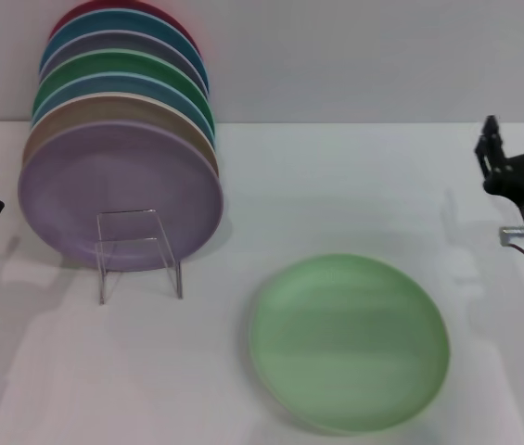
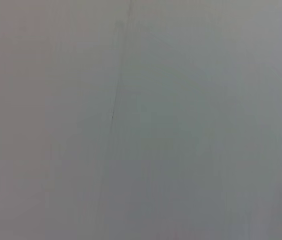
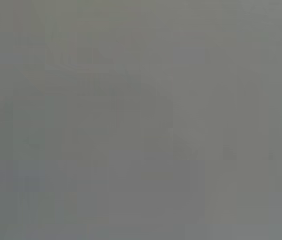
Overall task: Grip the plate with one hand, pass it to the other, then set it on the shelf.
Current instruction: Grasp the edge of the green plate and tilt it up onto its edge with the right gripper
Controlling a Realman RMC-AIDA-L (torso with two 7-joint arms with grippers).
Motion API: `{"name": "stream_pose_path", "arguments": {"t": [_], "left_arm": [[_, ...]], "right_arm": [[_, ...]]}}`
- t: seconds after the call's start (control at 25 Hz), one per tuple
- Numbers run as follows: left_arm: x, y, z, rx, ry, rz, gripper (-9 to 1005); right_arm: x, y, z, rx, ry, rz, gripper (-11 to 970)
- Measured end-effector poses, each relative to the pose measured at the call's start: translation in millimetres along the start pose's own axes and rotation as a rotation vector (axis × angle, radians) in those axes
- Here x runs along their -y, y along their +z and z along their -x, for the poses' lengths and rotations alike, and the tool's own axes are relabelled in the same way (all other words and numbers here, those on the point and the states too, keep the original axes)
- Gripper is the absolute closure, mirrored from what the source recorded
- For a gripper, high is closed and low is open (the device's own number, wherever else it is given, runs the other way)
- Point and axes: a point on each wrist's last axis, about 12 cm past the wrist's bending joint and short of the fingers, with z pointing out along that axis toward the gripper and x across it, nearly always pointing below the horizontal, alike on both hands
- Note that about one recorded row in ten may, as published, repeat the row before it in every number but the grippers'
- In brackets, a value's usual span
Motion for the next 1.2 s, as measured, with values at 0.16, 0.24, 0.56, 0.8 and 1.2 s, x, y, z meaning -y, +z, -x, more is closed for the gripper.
{"name": "stream_pose_path", "arguments": {"t": [0.16,0.24,0.56,0.8,1.2], "left_arm": [[-0.1,1,0,-0.001,0.003,0.0,186],[-0.7,2,0,-0.003,0.004,0.001,186],[-0.7,5,0,-0.002,0.006,-0.004,187],[0.3,8,0,0.001,0.005,-0.009,187],[1.0,11,0,0.01,0.002,-0.008,188]], "right_arm": [[-0.4,19,4,-0.118,0.032,0.067,354],[-1.4,25,6,-0.166,0.034,0.108,354],[11.3,41,30,-0.351,0.061,0.234,355],[33.4,50,58,-0.566,0.061,0.323,355],[35.3,50,104,-0.913,0.042,0.457,354]]}}
